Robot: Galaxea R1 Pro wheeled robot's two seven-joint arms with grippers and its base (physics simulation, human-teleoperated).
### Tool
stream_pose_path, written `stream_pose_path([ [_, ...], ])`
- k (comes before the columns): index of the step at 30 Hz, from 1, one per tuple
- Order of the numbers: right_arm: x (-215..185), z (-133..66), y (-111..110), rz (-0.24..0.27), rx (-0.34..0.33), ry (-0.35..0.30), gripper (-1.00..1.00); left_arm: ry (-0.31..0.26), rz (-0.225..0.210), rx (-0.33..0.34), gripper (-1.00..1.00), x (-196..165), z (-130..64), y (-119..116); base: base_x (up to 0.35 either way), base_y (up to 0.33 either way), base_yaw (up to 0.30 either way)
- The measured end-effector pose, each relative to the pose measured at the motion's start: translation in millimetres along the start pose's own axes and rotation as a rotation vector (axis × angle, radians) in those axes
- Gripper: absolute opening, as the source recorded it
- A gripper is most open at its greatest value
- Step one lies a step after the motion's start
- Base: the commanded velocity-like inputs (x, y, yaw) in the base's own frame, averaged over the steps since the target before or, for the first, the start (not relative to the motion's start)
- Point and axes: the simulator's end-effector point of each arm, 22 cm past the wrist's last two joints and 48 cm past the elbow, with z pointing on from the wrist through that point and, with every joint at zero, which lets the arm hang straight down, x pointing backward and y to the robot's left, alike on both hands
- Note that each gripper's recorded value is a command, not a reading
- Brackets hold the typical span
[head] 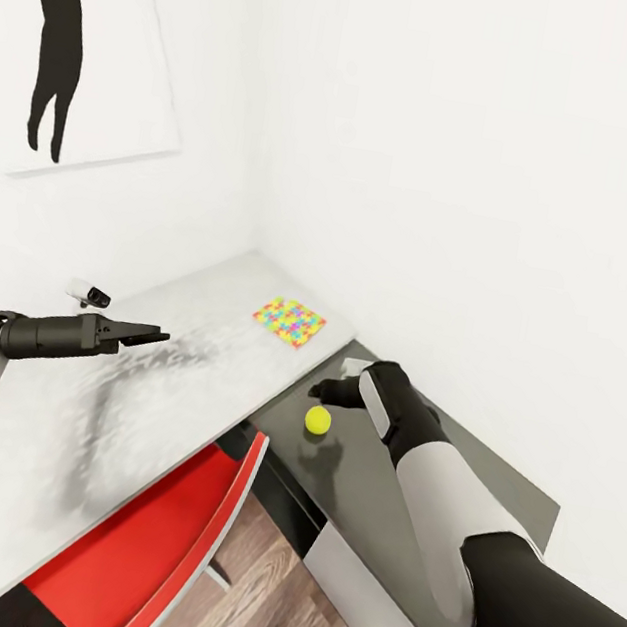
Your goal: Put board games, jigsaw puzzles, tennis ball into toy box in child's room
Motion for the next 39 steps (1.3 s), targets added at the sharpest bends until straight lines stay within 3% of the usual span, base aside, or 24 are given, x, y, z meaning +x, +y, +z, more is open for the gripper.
stream_pose_path([
  [39,9,26.4,-5,0.011,-0.011,0.018,1.00,0.020,-0.044,-0.014,1.00,16,5.9,30,0.000,0.000,0.000],
])
